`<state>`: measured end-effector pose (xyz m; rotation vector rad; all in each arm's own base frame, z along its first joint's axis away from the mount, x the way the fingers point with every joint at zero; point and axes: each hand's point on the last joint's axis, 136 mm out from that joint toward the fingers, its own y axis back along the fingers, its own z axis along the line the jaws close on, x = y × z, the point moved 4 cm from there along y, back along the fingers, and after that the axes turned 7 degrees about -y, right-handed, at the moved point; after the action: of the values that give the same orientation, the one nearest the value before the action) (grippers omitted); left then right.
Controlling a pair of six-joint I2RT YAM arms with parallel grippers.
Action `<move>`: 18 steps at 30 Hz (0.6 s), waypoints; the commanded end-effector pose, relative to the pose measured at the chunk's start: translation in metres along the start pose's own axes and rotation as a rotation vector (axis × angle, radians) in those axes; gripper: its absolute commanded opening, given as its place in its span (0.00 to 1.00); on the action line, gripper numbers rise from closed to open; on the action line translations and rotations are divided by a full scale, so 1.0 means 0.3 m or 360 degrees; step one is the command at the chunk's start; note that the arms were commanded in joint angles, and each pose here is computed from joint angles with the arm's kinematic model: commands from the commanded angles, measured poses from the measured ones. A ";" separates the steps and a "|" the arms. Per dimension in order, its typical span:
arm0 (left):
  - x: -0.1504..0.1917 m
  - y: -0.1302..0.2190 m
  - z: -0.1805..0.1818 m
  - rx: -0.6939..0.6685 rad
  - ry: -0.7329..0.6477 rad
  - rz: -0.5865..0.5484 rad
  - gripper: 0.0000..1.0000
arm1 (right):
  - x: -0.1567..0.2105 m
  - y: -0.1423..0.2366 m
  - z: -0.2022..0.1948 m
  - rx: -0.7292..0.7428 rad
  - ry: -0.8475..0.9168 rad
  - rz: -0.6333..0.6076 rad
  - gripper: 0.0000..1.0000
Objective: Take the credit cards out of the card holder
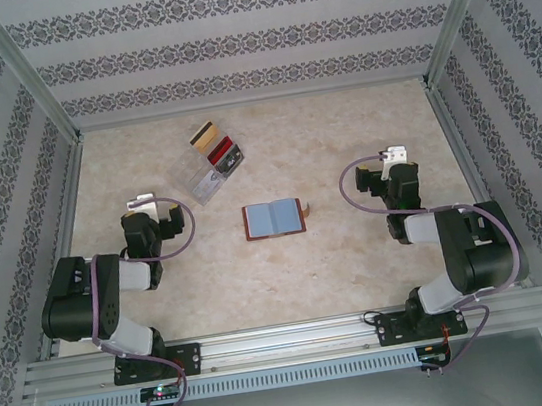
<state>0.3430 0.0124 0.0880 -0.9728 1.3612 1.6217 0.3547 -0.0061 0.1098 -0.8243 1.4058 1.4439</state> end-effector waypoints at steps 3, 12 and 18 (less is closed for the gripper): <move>-0.055 -0.038 0.017 -0.0053 0.0000 -0.0003 0.99 | -0.027 -0.001 0.014 -0.0050 0.0009 -0.0068 0.98; -0.055 -0.039 0.008 -0.0023 -0.0015 -0.0003 0.99 | -0.028 -0.002 0.014 -0.0051 0.0008 -0.0070 0.98; -0.057 -0.044 -0.012 0.0063 -0.0038 0.0003 0.99 | -0.028 -0.002 0.013 -0.0048 0.0007 -0.0072 0.98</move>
<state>0.3581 0.0108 0.0988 -0.9655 1.3583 1.6104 0.3564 -0.0056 0.1140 -0.8393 1.3871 1.4341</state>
